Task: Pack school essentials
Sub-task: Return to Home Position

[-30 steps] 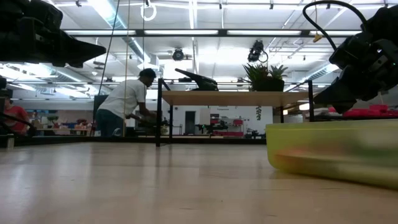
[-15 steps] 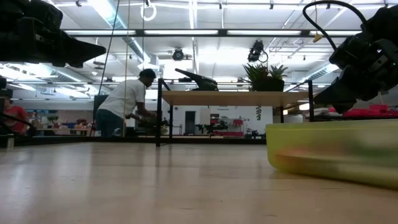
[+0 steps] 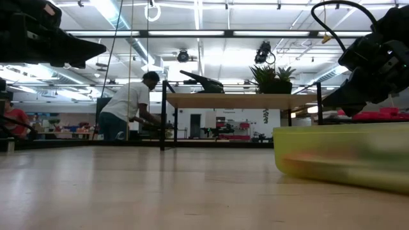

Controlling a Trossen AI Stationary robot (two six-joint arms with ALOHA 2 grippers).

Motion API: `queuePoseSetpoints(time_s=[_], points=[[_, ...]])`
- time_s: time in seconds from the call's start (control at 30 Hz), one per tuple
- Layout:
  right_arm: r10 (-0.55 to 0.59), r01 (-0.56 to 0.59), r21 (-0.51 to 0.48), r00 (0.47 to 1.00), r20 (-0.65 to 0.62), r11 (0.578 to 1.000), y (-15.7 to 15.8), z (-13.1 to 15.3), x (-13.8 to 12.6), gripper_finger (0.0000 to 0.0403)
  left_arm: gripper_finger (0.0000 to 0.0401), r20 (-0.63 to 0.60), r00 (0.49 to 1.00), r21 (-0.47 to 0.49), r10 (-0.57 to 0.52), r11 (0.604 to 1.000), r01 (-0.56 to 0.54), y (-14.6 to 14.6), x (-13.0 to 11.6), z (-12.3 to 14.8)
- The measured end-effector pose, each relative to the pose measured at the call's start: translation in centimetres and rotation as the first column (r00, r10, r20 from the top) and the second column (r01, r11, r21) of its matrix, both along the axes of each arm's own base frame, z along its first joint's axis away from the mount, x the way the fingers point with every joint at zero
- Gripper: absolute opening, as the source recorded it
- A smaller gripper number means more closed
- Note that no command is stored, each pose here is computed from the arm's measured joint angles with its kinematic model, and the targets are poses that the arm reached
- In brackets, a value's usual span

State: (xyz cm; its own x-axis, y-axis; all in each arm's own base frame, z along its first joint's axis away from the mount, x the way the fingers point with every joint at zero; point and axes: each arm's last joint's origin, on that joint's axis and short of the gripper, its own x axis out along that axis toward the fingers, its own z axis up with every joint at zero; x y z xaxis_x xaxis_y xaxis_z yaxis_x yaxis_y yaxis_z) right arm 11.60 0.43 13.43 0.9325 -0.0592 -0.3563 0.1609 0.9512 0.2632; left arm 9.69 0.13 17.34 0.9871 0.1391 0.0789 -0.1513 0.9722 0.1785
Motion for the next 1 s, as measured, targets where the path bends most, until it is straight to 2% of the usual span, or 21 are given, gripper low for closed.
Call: queuePoseSetpoints(time_s=[1.0], points=[[0.000,0.000,0.000,1.000,0.000,1.000,0.00,0.00,0.00,0.0015,0.0031,0.000,1.000,0.000,-0.004,1.000,0.004,-0.05,0.00,0.00]])
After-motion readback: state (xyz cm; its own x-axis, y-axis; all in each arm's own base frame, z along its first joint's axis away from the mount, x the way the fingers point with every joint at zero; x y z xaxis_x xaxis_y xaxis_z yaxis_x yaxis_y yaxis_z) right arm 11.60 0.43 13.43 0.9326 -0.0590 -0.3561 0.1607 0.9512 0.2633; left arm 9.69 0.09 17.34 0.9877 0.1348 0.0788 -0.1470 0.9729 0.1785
